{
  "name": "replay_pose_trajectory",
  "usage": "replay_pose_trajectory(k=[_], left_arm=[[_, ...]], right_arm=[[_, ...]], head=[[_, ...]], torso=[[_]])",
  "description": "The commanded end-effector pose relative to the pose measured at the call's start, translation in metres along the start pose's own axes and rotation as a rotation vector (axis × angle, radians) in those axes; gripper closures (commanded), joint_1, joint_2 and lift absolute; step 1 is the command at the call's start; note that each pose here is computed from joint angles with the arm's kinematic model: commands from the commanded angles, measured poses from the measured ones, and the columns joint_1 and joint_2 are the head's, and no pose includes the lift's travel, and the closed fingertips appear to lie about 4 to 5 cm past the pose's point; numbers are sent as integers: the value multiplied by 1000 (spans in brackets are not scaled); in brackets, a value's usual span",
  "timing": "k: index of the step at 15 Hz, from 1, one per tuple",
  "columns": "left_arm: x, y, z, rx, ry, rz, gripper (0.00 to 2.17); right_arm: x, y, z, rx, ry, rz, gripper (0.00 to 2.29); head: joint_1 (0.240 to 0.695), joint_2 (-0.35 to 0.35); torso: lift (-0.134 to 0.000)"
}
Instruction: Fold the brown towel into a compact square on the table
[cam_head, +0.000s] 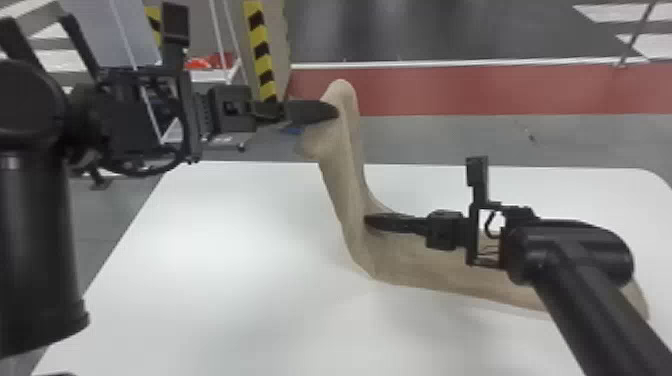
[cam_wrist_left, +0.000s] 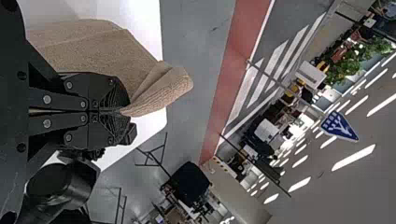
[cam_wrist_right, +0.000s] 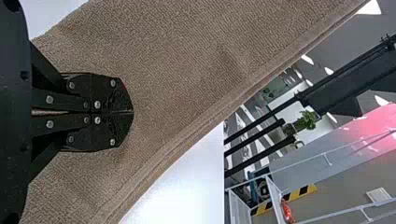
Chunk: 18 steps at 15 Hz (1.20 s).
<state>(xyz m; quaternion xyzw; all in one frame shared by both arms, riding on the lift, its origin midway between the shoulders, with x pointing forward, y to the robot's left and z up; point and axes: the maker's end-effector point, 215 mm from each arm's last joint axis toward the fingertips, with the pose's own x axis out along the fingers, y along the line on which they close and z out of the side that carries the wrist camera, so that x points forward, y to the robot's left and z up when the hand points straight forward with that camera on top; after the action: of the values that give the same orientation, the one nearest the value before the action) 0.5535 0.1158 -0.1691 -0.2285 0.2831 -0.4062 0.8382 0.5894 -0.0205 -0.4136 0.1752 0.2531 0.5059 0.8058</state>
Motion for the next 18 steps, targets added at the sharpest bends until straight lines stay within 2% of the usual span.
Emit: replay_pose_trajectory(k=[1,2,6,8,10,12,13,14,15,16,17,18], left_arm=[[-2,-5,-3,3,9,-13,1474],[-4,-5,-3,3,8,-15,1474],[-22,1,2,22,-27,21,1474],[-21,5,-2,20,-18,33,1474],[-14,7,-10,24,5,47,1477],[0,0,-26,22,41,28,1474],[9,-2,-39,24,69,31,1474],[16,-4,-48,21,83,32,1474],[24,-4,-58,25,106,44,1477],[32,-3,-67,24,122,54,1477],[39,-5,-75,27,139,60,1477],[49,-7,-82,22,155,59,1477]], right_arm=[[6,6,-2,-3,13,17,1771],[7,8,-2,0,15,26,1771],[6,39,9,36,-39,185,1771],[-8,37,20,71,-94,206,1771],[-24,39,17,119,-135,217,1771],[-44,46,20,154,-155,204,1767],[-60,46,27,135,-184,178,1754],[-76,45,35,98,-212,146,1619],[-113,27,36,43,-218,60,1423],[-146,9,38,8,-224,-20,1403],[-188,-13,40,-10,-245,-114,1278],[-232,-30,47,-38,-286,-207,441]], head=[[645,90],[643,92],[639,117],[634,129],[629,125],[634,112],[637,104],[644,80],[648,62],[652,43],[656,12],[660,-21]], torso=[[-124],[-124],[-124],[-124],[-124],[-124],[-124],[-124],[-124],[-124],[-124],[-124]])
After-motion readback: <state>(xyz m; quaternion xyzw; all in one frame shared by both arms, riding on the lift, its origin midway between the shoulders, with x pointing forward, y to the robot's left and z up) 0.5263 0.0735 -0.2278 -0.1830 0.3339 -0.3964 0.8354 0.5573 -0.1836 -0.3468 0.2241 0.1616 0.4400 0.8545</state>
